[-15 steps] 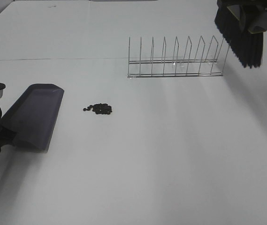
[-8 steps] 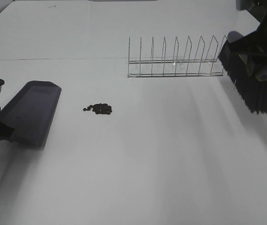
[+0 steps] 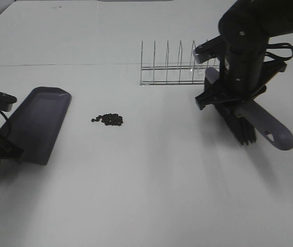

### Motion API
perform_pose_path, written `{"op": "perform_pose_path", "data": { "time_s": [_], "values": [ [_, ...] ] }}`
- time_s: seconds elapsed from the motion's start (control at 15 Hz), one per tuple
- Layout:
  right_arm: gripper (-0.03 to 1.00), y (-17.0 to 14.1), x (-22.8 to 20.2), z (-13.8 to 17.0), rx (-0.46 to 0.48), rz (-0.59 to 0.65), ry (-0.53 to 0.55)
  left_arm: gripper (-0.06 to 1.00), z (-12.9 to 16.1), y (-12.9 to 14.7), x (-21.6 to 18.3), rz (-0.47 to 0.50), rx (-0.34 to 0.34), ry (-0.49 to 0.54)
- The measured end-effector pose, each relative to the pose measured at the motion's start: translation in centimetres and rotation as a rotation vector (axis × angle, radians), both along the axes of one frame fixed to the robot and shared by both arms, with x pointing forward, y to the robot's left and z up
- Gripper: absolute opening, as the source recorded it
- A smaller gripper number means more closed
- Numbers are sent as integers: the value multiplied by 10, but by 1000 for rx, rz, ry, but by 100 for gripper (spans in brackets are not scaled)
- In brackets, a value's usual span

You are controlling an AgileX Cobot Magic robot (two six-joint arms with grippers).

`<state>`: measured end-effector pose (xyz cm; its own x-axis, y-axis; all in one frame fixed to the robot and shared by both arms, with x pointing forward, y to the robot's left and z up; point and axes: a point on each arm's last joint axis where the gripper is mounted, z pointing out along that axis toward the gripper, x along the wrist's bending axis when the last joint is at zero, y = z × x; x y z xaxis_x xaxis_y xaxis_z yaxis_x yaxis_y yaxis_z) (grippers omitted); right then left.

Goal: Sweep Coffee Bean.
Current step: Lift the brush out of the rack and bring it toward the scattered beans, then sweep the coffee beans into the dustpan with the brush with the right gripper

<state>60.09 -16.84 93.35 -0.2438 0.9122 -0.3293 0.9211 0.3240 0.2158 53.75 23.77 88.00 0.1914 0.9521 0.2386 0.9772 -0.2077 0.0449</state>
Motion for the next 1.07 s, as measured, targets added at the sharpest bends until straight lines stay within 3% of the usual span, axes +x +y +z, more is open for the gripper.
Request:
{"op": "perform_pose_path", "data": {
  "time_s": [0.2, 0.6, 1.07],
  "values": [
    [37, 33, 13, -9, 19, 58, 0, 33, -10, -28, 16, -34, 20, 45],
    [37, 76, 26, -38, 151, 132, 101, 33, -16, -40, 22, -56, -6, 118],
    [37, 125, 34, -55, 438, 112, 192, 33, -16, -44, 20, -40, -49, 138]
  ]
}}
